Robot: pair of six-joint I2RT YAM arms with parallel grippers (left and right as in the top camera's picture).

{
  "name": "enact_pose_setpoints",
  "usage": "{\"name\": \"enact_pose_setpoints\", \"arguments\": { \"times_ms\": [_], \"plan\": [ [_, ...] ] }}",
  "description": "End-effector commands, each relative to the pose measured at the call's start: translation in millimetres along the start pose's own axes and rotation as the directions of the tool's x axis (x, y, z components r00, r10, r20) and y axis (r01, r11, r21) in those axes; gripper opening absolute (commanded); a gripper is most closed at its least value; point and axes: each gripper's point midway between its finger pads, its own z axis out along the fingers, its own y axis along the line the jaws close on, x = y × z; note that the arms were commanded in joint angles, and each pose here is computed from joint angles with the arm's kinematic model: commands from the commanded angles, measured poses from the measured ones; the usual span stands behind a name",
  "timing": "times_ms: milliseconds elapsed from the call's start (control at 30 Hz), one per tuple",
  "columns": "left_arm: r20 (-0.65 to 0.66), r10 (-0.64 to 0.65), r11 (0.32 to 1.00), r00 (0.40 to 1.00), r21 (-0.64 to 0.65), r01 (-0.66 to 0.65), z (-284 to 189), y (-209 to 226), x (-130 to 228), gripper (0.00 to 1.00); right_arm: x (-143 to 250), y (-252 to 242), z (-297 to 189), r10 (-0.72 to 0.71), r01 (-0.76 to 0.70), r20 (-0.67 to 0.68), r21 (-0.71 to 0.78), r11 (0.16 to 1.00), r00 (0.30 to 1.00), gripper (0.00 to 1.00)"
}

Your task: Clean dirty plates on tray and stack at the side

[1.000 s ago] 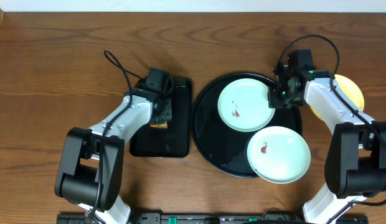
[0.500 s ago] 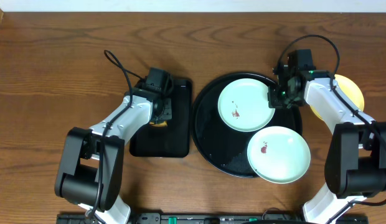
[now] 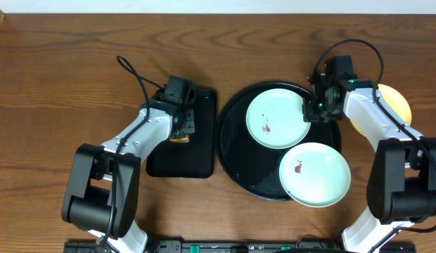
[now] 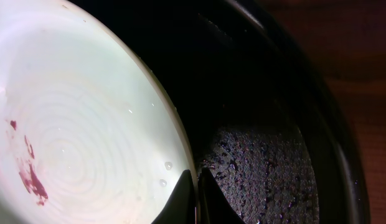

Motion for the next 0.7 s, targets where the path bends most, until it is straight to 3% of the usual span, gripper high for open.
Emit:
{"name": "enact_pose_setpoints", "arguments": {
  "times_ms": [0, 100, 167, 267, 500, 667],
  "plan": [
    [-0.022, 0.002, 1.000, 1.000, -0.021, -0.002, 6.5, 4.5, 9.3, 0.41, -6.7, 2.3, -11.5, 0.002, -0.002, 0.036, 0.007, 1.000, 0.999, 0.02],
    [-0.015, 0.002, 1.000, 1.000, -0.018, -0.002, 4.5, 3.9, 7.6, 0.19, -6.7, 2.3, -11.5, 0.002, -0.002, 0.036, 0.007, 1.000, 0.999, 0.02],
    [-0.004, 0.002, 1.000, 1.000, -0.014, -0.002, -0.9, 3.4, 4.3, 0.18, -6.8, 2.2, -11.5, 0.002, -0.002, 0.036, 0.007, 1.000, 0.999, 0.02],
    [0.027, 0.009, 1.000, 1.000, -0.011, -0.009, -21.2, 3.7, -3.9, 0.08, -6.6, 2.3, -11.5, 0.002, -0.002, 0.035, 0.007, 1.000, 0.999, 0.02],
    [0.151, -0.006, 1.000, 0.988, 0.012, 0.004, -79.5, 6.9, -19.7, 0.08, -6.6, 2.4, -11.4, 0.002, -0.002, 0.035, 0.007, 1.000, 0.999, 0.02],
    [0.168, -0.007, 1.000, 0.986, -0.009, 0.009, -89.9, 12.8, -19.3, 0.07, -6.6, 2.3, -11.5, 0.002, -0.002, 0.035, 0.007, 1.000, 0.999, 0.02]
  ]
}}
